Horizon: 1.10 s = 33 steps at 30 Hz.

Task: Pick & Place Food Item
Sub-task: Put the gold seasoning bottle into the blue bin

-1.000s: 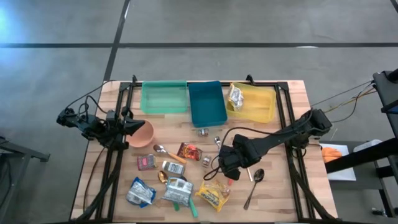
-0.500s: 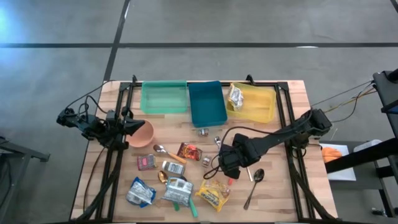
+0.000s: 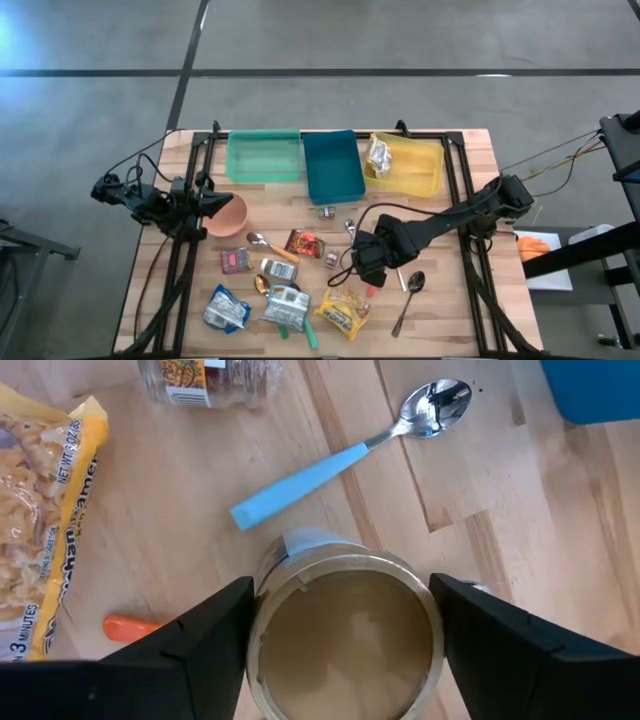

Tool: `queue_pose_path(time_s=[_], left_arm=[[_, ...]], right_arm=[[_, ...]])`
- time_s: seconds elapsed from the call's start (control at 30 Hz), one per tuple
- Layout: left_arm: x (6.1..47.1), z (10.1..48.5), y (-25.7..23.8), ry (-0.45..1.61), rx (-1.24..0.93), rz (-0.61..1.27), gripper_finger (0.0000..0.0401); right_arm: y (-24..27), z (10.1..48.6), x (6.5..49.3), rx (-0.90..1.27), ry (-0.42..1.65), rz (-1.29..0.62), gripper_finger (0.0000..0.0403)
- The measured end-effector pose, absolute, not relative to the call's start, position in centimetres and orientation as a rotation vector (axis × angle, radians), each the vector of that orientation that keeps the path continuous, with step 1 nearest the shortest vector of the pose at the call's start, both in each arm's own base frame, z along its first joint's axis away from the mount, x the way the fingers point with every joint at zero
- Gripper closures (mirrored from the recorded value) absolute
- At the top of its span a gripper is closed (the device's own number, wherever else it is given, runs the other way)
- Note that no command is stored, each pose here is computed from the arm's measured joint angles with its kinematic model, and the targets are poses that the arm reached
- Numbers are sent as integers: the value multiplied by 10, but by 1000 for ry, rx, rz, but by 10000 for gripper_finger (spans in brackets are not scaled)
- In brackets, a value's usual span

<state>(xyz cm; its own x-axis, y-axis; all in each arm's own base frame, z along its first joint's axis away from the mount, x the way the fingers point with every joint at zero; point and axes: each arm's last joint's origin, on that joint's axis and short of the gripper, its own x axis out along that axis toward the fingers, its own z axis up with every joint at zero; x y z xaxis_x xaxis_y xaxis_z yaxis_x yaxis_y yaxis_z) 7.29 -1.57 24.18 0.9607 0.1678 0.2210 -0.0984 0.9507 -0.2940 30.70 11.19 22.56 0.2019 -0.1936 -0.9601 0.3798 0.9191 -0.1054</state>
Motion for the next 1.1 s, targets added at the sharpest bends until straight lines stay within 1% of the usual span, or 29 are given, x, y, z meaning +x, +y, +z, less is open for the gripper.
queue_pose_path(time_s=[0.3, 0.67, 0.87, 1.1], left_arm=[[73, 242, -16, -248, -286, 137, 399], [73, 242, -16, -251, -288, 136, 399], [72, 244, -15, -257, -291, 136, 399], [72, 244, -15, -257, -290, 136, 399]], right_arm=[[112, 244, 313, 198, 1268, -395, 133], [92, 287, 322, 200, 1202, -497, 133], [60, 313, 332, 198, 1143, -553, 133], [-6, 335, 340, 236, 1093, -640, 133]])
